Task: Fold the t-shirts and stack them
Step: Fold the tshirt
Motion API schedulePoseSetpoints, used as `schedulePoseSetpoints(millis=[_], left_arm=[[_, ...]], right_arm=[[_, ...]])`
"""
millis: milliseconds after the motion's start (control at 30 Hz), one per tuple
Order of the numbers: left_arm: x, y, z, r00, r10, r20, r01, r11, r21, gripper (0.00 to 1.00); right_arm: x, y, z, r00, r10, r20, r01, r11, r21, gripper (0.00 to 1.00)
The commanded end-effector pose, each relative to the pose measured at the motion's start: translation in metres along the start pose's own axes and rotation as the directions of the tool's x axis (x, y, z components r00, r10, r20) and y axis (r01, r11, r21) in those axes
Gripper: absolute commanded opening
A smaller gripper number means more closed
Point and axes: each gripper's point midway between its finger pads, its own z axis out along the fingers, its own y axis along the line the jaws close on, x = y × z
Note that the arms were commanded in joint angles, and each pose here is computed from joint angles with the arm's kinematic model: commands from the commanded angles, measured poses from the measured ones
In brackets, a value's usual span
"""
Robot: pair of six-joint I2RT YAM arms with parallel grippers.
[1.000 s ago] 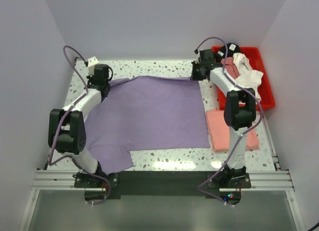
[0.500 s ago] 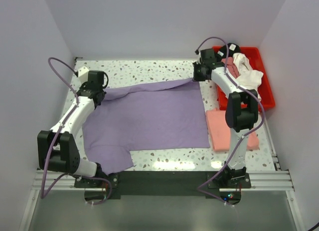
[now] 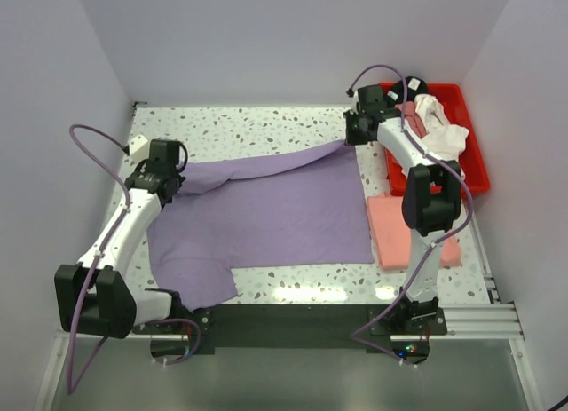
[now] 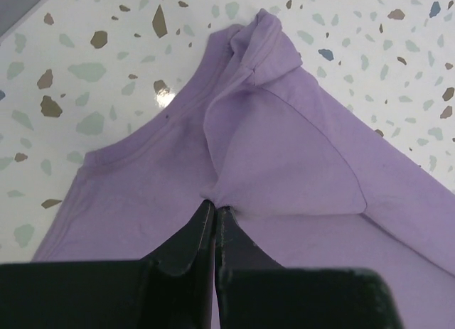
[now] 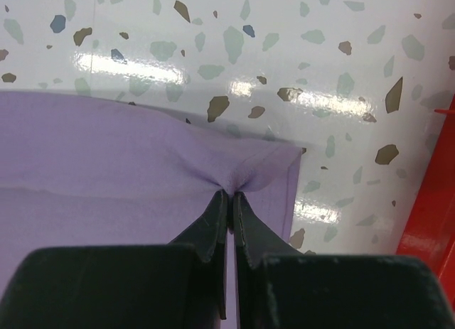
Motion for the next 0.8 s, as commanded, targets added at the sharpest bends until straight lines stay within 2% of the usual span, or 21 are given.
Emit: schedulePoseSetpoints(millis=[0, 67, 167, 233, 300, 333, 367, 400, 433, 467, 500, 567, 600, 767], left_arm=[[0.012, 0.011, -0.008, 0.999, -0.046, -0.023, 0.046, 0.999, -0.007, 0.00], [0.023, 0.020, -0.007, 0.998, -0.044, -0.036, 0.043, 0.999, -0.024, 0.05], [0.035, 0.032, -0.007, 0.997, -0.054, -0.049, 0.052, 0.998, -0.046, 0.06], [0.041, 0.037, -0.007, 0.997, -0.063, -0.054, 0.060, 0.997, -0.055, 0.07], [0.048, 0.043, -0.006, 0.995, -0.068, -0.068, 0.063, 0.995, -0.074, 0.12], [0.049, 0.044, -0.007, 0.995, -0.067, -0.074, 0.062, 0.995, -0.072, 0.14], [0.050, 0.043, -0.008, 0.995, -0.064, -0.078, 0.059, 0.996, -0.066, 0.25], [0.050, 0.042, -0.010, 0.994, -0.064, -0.086, 0.059, 0.996, -0.060, 0.34], [0.047, 0.041, -0.014, 0.994, -0.070, -0.080, 0.066, 0.997, -0.048, 0.48], [0.042, 0.038, -0.017, 0.994, -0.080, -0.071, 0.077, 0.996, -0.035, 0.70], [0.039, 0.037, -0.020, 0.994, -0.088, -0.065, 0.086, 0.996, -0.025, 0.81], [0.026, 0.033, -0.029, 0.993, -0.115, -0.027, 0.115, 0.993, 0.018, 1.00], [0.016, 0.026, -0.034, 0.990, -0.142, 0.002, 0.141, 0.988, 0.061, 1.00], [0.001, -0.004, -0.023, 0.992, -0.123, 0.040, 0.114, 0.979, 0.168, 1.00]], right_arm=[[-0.033, 0.003, -0.036, 0.995, -0.031, 0.091, 0.032, 0.999, -0.002, 0.00], [-0.030, 0.002, -0.035, 0.996, -0.034, 0.080, 0.034, 0.999, -0.001, 0.00], [-0.023, -0.002, -0.036, 0.997, -0.048, 0.055, 0.047, 0.999, 0.020, 0.01], [-0.017, -0.005, -0.038, 0.998, -0.051, 0.042, 0.050, 0.998, 0.031, 0.05], [-0.009, -0.007, -0.038, 0.998, -0.055, 0.027, 0.054, 0.998, 0.040, 0.07], [-0.007, -0.008, -0.039, 0.998, -0.056, 0.022, 0.055, 0.998, 0.042, 0.11], [-0.006, -0.008, -0.043, 0.998, -0.058, 0.021, 0.057, 0.998, 0.042, 0.16], [-0.002, -0.008, -0.043, 0.998, -0.059, 0.014, 0.058, 0.997, 0.042, 0.26], [-0.001, -0.008, -0.046, 0.998, -0.060, 0.011, 0.060, 0.997, 0.042, 0.56], [-0.004, -0.008, -0.052, 0.998, -0.061, 0.023, 0.060, 0.997, 0.042, 0.61], [-0.002, -0.005, -0.055, 0.997, -0.068, 0.023, 0.068, 0.997, 0.027, 0.67], [-0.006, 0.000, -0.064, 0.996, -0.076, 0.043, 0.076, 0.997, -0.005, 0.94], [-0.008, 0.008, -0.068, 0.995, -0.078, 0.057, 0.080, 0.996, -0.047, 0.99], [-0.018, 0.033, -0.077, 0.992, -0.055, 0.115, 0.075, 0.983, -0.169, 0.99]])
